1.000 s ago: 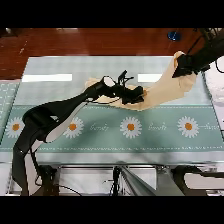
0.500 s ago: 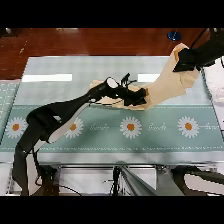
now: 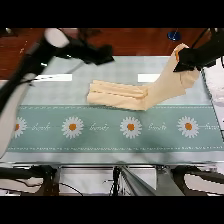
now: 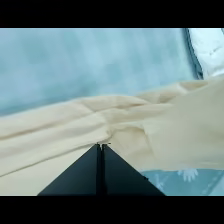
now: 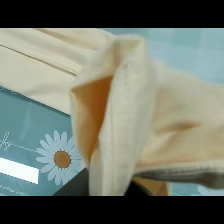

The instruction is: Fold the shirts.

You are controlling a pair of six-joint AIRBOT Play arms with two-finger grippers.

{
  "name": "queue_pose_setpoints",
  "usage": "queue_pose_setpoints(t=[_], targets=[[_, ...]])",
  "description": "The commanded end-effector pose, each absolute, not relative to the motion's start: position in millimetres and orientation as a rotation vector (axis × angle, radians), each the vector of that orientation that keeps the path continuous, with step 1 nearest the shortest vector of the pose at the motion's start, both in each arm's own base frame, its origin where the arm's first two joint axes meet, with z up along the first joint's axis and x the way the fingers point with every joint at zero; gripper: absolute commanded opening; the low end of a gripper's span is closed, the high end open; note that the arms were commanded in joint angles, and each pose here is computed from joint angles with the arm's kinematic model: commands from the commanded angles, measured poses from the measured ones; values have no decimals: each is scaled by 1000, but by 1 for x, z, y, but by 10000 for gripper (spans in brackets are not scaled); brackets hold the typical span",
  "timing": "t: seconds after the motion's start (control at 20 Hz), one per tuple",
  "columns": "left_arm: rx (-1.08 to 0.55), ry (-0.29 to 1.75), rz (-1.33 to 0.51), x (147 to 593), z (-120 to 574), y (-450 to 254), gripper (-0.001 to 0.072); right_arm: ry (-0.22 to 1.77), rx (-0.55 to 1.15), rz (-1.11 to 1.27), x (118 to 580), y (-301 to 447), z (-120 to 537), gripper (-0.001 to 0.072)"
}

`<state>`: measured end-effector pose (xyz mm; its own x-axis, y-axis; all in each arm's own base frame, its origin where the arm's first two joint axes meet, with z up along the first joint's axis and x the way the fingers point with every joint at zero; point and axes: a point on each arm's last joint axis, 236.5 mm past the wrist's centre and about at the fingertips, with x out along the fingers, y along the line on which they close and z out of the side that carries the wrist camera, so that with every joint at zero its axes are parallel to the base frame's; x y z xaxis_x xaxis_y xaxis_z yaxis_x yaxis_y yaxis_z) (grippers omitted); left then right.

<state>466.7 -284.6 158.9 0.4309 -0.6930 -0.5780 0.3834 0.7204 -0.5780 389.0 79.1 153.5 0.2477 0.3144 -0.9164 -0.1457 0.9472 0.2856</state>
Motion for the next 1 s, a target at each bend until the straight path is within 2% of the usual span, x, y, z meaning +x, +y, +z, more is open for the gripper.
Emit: queue_pose_setpoints(t=[0.0,0.2,0.35,0.55,0.95], targets=[[-274,670,-524,455,258,-167,50,1325,178,292,393,81,140,32],[-262,433,-376,411,351,-84,51,1382,146,329,397,110,117,32],[-212,385,-313,375,375,-54,51,1384,142,353,406,140,101,32],[-147,468,-309,345,362,-46,51,1408,135,388,411,177,78,32],[-135,615,-337,340,317,-50,51,1332,191,490,425,270,53,33]])
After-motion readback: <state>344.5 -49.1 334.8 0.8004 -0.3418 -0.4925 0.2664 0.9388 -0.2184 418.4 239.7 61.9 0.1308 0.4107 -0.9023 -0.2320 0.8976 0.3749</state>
